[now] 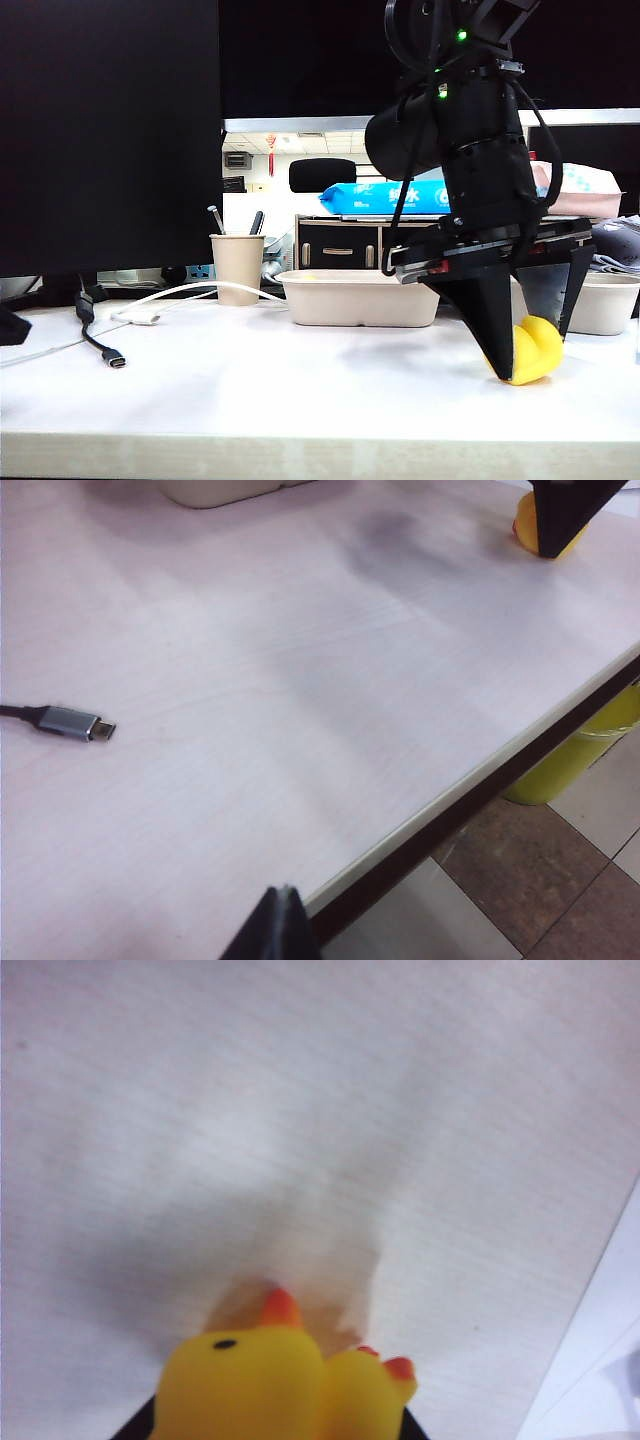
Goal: Put the dolls with similar colors into the same paper box, while dolls with different colors go into separate paper boxes.
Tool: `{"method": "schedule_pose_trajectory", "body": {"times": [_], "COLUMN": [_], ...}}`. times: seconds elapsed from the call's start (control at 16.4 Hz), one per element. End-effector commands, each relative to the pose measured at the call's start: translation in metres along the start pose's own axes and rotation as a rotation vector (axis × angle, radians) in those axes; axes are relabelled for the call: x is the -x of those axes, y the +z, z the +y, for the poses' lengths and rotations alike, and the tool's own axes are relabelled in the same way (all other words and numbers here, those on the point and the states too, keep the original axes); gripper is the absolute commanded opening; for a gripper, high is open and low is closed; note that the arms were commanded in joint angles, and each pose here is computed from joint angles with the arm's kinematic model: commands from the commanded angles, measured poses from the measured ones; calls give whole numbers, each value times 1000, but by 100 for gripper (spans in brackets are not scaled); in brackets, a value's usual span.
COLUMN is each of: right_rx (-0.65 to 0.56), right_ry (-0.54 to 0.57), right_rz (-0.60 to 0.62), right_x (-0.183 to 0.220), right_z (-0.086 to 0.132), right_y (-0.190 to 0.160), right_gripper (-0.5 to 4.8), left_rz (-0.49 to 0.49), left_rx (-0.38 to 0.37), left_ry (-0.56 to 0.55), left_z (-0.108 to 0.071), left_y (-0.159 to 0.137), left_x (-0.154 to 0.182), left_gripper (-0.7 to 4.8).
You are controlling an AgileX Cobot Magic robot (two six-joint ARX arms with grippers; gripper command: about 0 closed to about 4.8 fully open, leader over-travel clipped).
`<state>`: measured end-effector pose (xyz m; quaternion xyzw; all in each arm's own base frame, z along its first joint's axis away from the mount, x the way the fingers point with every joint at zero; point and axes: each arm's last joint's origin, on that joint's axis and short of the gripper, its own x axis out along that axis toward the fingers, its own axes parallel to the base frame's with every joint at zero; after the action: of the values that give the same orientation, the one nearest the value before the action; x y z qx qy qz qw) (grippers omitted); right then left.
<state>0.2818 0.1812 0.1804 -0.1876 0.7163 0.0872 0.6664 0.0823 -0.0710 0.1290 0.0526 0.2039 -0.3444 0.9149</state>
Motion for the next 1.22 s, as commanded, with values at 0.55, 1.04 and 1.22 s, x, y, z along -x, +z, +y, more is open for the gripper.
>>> {"method": "schedule_pose_trajectory", "body": {"times": [0.55,1.04,1.22], "right_rx": [-15,65,51], "right_ry": [124,172,165], "right_rz": [-456,-737,-727], "right_x": [93,91,71], "right_z": [0,6,5], "right_y": [47,90,104], "right_gripper": [210,210,210], "left_rz": [-135,-330,-322], "left_rx": [78,80,78], "left_ry": [219,326,316], "left_z": [25,32,31], "left_y": [9,19,18], "left_x": [11,28,27], "left_gripper": [-5,-5,-5]}}
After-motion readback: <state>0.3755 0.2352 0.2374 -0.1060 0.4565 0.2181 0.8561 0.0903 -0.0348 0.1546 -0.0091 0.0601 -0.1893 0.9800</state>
